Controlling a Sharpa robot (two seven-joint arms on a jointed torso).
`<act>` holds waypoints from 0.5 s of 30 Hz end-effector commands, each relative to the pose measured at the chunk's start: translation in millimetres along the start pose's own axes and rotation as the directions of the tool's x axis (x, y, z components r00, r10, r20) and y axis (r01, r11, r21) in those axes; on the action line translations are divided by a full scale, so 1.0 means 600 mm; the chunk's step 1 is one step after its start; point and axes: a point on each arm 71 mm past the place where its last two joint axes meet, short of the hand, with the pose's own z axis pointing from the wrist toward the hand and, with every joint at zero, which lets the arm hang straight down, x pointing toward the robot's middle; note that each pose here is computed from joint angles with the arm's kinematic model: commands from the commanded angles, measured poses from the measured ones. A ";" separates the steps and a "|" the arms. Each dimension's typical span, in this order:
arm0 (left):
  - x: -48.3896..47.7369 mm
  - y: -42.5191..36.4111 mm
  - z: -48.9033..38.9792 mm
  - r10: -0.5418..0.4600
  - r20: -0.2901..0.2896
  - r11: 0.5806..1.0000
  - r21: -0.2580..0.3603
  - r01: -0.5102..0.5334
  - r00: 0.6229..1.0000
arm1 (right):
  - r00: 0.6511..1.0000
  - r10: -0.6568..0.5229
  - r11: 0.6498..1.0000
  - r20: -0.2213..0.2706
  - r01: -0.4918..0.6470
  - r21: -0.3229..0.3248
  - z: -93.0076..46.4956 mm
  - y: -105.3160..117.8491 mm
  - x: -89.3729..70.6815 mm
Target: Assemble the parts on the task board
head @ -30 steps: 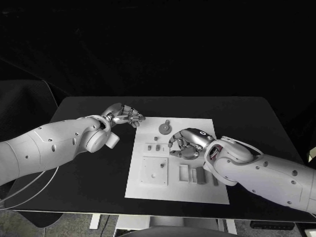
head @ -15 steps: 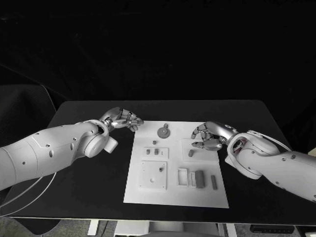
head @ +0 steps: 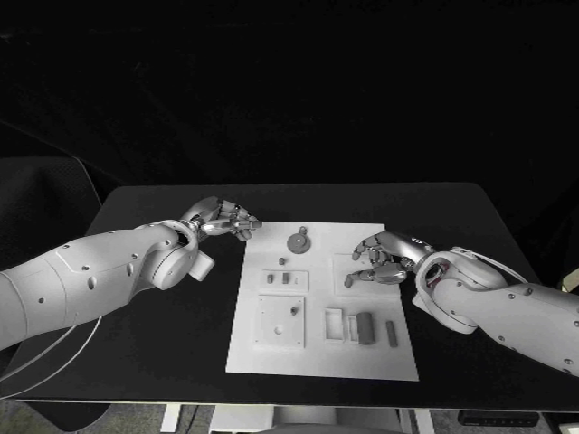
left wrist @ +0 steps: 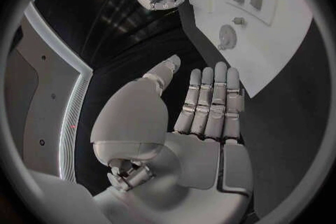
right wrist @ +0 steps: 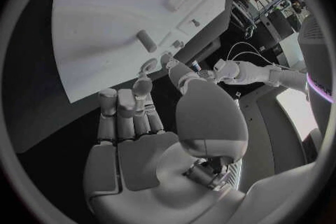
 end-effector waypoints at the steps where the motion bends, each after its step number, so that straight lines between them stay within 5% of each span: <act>1: 0.001 -0.003 0.001 -0.004 0.000 1.000 0.017 0.004 1.000 | 0.999 -0.019 1.000 -0.043 0.019 -0.010 0.002 -0.002 0.010; 15: 0.002 -0.003 0.001 -0.005 -0.003 1.000 0.017 0.005 1.000 | 0.996 -0.027 0.999 -0.081 0.025 -0.021 0.006 0.000 0.042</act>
